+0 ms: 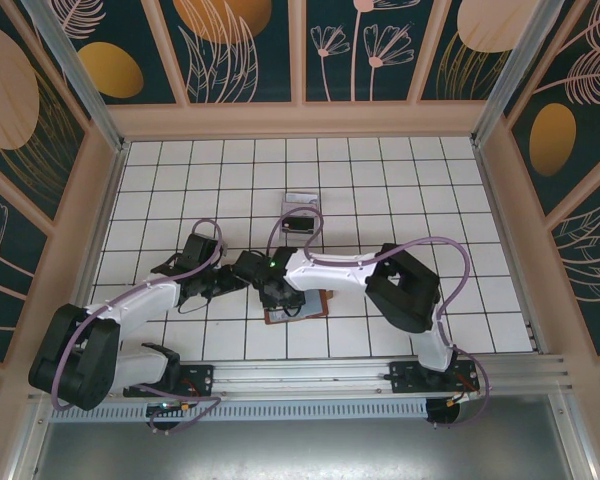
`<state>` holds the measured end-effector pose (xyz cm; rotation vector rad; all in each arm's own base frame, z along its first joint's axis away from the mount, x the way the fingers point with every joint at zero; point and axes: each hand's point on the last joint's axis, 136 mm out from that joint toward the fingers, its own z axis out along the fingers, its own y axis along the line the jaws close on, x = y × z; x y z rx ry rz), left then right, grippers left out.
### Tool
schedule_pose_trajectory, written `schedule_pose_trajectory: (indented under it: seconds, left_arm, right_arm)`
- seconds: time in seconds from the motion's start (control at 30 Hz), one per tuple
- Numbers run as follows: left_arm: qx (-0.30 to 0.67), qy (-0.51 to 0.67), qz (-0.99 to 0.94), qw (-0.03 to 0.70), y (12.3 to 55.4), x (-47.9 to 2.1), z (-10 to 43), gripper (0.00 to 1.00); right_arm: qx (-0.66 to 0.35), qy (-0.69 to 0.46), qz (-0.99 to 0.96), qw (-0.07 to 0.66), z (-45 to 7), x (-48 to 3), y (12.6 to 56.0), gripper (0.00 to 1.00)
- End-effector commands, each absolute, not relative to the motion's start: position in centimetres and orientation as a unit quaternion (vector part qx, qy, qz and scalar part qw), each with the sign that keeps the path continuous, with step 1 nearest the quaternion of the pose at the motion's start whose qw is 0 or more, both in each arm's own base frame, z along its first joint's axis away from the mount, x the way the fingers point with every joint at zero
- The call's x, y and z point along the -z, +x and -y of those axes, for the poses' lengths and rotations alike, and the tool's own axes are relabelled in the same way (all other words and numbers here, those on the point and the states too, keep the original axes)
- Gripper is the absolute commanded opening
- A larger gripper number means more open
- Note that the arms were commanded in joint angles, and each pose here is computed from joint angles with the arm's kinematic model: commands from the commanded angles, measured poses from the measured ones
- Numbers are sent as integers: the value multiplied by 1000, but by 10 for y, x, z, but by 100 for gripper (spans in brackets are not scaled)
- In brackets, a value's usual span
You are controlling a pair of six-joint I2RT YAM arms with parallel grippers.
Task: Take the credit cards out of the card holder
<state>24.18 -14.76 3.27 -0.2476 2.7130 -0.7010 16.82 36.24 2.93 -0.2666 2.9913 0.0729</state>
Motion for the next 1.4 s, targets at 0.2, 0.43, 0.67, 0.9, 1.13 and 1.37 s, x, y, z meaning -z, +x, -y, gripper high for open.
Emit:
schedule_pose_trajectory:
  seconds: [0.2, 0.43, 0.67, 0.9, 1.13, 1.37]
  left_arm:
    - [255, -76, -948, 174, 251, -42, 152, 72]
    - [256, -75, -948, 173, 250, -42, 153, 72]
    - [257, -75, -948, 175, 250, -43, 152, 72]
    - [275, -64, -945, 165, 247, -43, 159, 70]
    - [287, -50, -946, 142, 237, -39, 171, 68]
    - [283, -36, -948, 140, 230, -45, 187, 67]
  right_arm:
    - [61, -89, -988, 110, -341, -41, 178, 37]
    - [82, -95, -985, 116, -335, -42, 179, 42]
    - [103, -90, -982, 132, -326, -55, 182, 44]
    - [101, -82, -982, 138, -317, -61, 183, 45]
    - [76, -73, -986, 132, -307, -56, 183, 45]
    - [32, -65, -990, 123, -303, -52, 181, 45]
